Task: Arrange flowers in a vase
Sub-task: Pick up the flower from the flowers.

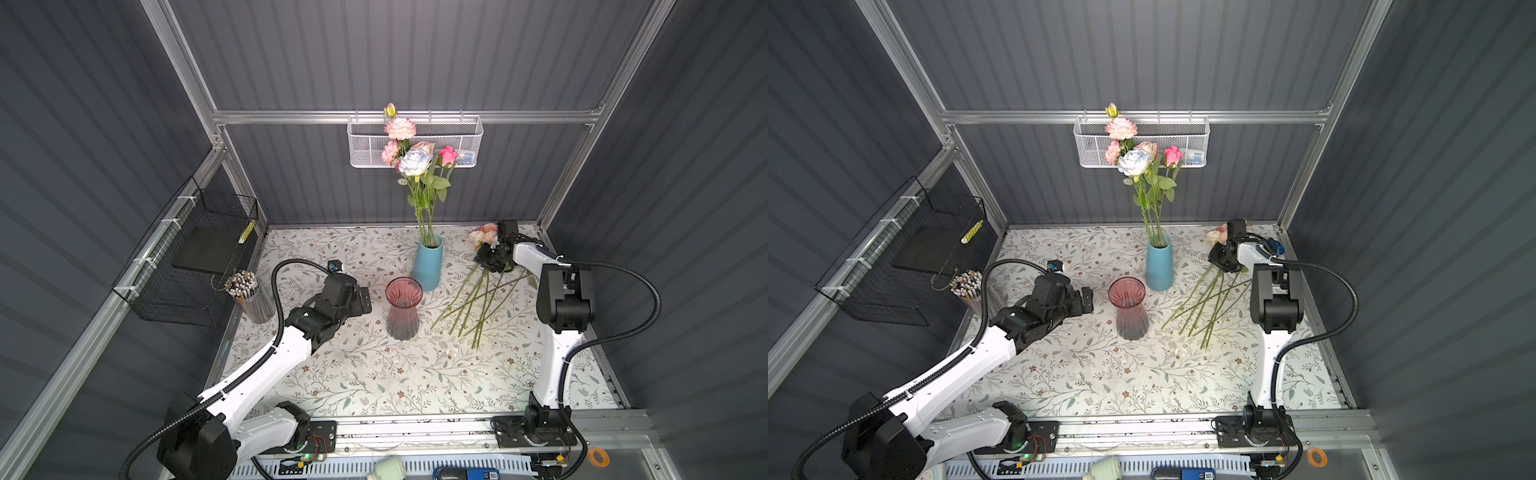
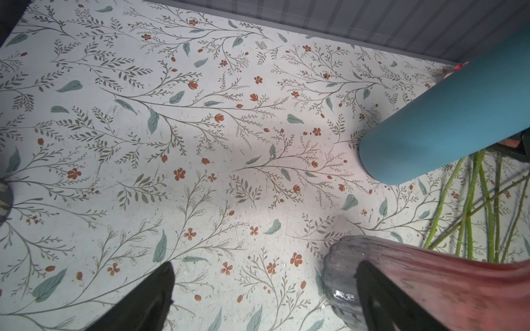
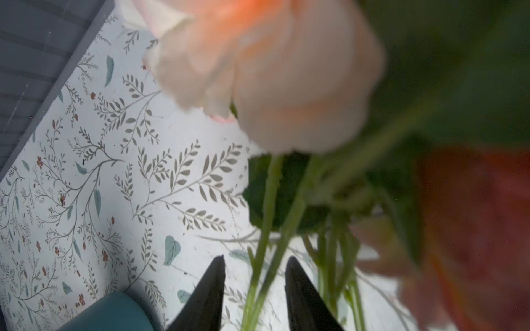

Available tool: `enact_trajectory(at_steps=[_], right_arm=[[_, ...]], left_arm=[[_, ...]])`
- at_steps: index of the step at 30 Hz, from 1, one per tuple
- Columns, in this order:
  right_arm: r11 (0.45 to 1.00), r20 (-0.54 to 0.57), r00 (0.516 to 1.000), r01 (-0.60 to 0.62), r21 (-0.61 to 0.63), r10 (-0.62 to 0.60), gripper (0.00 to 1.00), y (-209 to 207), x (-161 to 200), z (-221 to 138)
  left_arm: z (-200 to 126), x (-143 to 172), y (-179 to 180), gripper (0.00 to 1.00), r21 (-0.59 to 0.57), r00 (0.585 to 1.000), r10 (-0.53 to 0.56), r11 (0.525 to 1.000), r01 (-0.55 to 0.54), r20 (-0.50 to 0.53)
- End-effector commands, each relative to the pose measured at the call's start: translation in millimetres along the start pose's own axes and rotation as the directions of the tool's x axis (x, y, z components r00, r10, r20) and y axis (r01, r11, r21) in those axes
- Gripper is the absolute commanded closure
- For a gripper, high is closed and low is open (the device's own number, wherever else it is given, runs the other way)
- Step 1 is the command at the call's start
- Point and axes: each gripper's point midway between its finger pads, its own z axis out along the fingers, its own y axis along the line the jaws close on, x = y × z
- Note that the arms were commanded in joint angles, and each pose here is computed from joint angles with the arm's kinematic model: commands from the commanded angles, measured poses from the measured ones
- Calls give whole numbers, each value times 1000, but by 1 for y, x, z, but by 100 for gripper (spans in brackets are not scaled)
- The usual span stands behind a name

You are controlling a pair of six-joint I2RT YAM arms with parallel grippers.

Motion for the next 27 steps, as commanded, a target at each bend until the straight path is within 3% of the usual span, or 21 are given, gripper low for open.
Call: enact_trajectory(at_steps=[1,8,14,20,27], right_arm=[[1000,-25,1000,-4,-15,4,70,-1,-2,3],[999,-2,1000,7,-47,-7,86,8,-6,-7],[988,169,985,66,-136,-42,94,38,-23,-66],[978,321,944,127,-167,-68,95,58,-29,-133],[964,512,856,196,-181,-78,95,75,-17,-227]], left_arm=[[1,-11,-8,1,20,1000,26,999,-26,17],[1,-17,-13,1,24,999,39,999,-40,9],[-5,-22,-15,1,41,999,34,999,-35,22],[-13,-21,-14,0,60,999,14,998,-16,33],[-19,-19,-17,1,98,999,-25,995,21,41]])
